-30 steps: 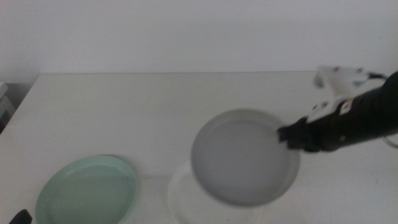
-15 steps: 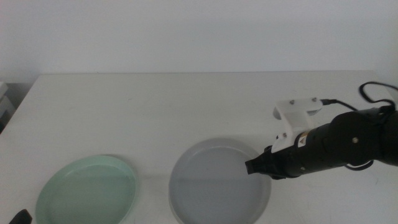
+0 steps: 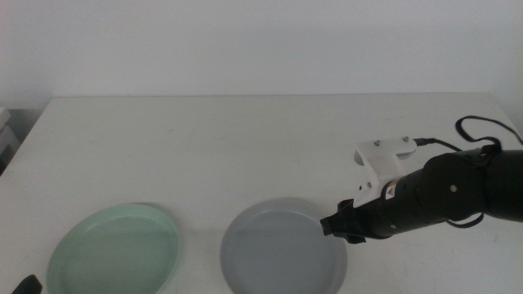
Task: Stack the three bowls on top of each other.
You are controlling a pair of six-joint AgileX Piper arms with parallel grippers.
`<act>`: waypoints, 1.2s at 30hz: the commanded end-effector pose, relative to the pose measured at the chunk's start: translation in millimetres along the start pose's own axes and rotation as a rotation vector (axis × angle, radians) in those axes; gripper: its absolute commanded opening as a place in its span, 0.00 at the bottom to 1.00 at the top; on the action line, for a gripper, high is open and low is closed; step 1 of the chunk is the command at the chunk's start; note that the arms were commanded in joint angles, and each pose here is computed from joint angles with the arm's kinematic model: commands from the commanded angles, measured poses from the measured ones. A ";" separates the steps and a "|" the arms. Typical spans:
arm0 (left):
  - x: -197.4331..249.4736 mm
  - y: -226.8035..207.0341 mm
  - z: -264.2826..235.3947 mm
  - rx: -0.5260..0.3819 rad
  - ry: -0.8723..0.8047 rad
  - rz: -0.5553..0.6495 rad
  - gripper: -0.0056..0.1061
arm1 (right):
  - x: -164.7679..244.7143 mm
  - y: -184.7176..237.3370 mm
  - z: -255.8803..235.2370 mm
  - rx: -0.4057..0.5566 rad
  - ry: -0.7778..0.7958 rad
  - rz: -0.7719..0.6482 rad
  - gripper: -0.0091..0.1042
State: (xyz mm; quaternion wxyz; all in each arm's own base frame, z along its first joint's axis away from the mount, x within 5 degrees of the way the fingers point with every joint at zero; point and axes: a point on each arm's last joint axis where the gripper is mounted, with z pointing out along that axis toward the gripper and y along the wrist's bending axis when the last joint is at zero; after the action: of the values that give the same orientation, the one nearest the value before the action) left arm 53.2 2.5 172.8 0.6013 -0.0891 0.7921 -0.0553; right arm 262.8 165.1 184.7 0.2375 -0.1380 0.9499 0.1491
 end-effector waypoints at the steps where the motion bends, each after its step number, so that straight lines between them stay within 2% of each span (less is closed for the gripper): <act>1: -8.1 -2.5 -1.6 0.028 -0.087 -0.009 0.99 | -16.3 7.0 -29.5 -0.024 -0.131 -0.039 0.44; 4: -8.1 -2.5 -1.6 0.028 -0.087 -0.009 0.99 | -21.0 10.1 -68.5 -0.036 -0.226 -0.081 0.56; 6: -8.1 -2.5 -1.6 0.028 -0.087 -0.009 0.99 | -21.1 12.2 -95.9 -0.042 -0.290 -0.109 0.59; 11: -8.1 -2.5 -1.6 0.028 -0.087 -0.009 0.99 | -12.4 12.1 -162.4 -0.061 -0.452 -0.126 0.57; 16: -8.1 -2.5 -1.6 0.028 -0.087 -0.009 0.99 | 14.5 2.7 -206.6 -0.036 -0.556 -0.143 0.53; 25: -8.1 -2.5 -1.6 0.028 -0.087 -0.009 0.99 | 68.9 -7.9 -242.2 -0.027 -0.680 -0.184 0.53; 32: -8.1 -2.5 -1.6 0.028 -0.087 -0.009 0.99 | 77.0 -7.2 -249.4 -0.062 -0.714 -0.162 0.53; 36: -8.1 -2.5 -1.6 0.028 -0.087 -0.009 0.99 | 76.6 -8.1 -249.6 -0.045 -0.718 -0.177 0.53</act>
State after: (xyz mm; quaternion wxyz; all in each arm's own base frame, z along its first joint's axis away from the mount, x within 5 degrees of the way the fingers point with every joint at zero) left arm 53.2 2.5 172.8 0.6013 -0.0891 0.7921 -0.0553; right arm 96.1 56.8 340.9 0.5227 -0.1683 0.8146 0.1868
